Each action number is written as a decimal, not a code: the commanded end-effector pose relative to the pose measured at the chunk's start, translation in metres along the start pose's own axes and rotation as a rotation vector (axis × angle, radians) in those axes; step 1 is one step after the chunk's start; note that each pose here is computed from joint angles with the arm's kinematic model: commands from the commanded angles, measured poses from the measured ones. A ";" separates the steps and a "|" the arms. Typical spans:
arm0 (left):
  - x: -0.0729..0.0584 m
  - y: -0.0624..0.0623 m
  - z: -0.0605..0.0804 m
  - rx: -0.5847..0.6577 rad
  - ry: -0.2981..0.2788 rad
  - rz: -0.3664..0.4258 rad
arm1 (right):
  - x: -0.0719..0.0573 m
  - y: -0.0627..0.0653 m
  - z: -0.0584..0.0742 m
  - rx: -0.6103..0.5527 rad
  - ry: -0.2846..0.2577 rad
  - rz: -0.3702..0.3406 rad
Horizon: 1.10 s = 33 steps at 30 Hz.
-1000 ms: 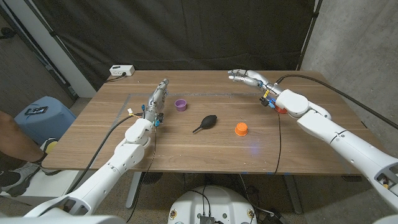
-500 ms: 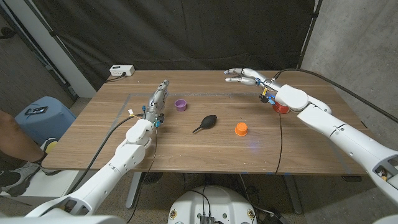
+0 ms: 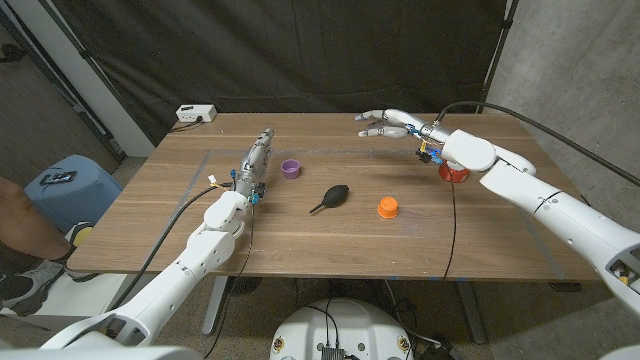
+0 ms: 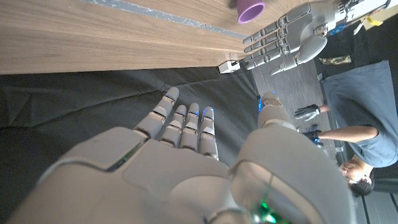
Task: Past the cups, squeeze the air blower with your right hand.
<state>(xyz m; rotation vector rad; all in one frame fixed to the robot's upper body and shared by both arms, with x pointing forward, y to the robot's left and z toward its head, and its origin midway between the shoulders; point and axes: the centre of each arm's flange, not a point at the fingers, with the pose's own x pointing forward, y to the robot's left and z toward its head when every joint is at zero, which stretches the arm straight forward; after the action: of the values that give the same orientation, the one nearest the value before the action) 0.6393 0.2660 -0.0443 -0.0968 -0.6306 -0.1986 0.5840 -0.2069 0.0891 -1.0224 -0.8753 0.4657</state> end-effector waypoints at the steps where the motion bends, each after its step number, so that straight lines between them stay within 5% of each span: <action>1: -0.002 -0.001 -0.004 -0.004 0.007 -0.002 | 0.002 0.005 0.010 -0.259 0.050 0.077; 33: -0.009 -0.002 -0.010 -0.028 0.023 0.009 | 0.021 0.014 0.032 -0.568 -0.002 0.231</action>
<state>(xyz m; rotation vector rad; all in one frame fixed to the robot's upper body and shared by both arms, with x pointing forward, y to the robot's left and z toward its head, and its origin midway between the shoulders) 0.6374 0.2647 -0.0537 -0.1144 -0.6167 -0.2019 0.5737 -0.1780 0.0915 -1.5266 -0.9035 0.4127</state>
